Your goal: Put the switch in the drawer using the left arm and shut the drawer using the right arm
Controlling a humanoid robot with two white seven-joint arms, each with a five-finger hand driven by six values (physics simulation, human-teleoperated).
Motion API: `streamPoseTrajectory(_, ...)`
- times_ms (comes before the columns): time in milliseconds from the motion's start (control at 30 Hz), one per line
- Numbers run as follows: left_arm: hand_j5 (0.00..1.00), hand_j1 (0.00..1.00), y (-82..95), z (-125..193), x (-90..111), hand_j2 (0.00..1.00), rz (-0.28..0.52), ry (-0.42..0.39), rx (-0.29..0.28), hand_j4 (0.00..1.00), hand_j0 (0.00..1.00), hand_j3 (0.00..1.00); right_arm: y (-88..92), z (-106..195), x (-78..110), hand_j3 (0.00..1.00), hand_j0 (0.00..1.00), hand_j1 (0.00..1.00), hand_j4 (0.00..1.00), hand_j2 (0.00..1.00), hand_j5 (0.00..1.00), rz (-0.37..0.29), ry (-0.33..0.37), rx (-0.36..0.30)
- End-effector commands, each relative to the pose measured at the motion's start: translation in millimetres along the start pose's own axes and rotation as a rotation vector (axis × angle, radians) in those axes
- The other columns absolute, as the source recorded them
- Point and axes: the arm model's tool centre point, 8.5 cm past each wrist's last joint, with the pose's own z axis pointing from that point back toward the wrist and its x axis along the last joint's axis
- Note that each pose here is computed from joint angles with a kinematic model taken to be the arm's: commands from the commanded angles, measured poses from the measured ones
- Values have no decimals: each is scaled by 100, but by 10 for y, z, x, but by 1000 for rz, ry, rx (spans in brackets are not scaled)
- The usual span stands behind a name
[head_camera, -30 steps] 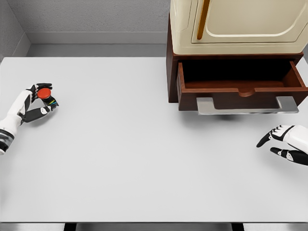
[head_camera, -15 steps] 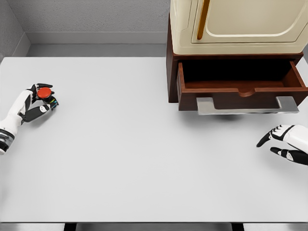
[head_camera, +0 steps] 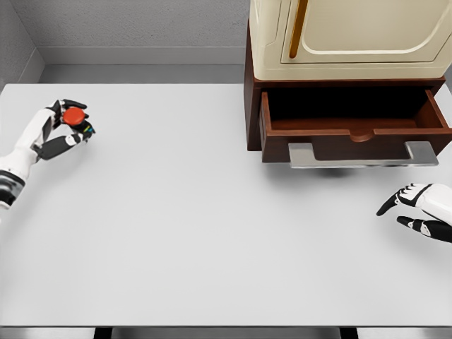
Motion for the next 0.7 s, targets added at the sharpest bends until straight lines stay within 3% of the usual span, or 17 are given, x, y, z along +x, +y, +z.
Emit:
streamPoseTrajectory(0,44,44,-51,-51,133,44,1,-16,-18,44,44,44,-8,1,-1,58,58,58,58,58,58,-3,0,-3)
streamPoseTrajectory(433,44,44,-342,-260,641,44,9,-15,-108,44,44,44,-3,15,-28,58,58,58,58,58,58,-5,10,-4)
streamPoseTrajectory(667,44,44,-548,-351,879,44,9,-82,-149,44,44,44,-2,17,-32,58,58,58,58,58,58,-5,11,-4)
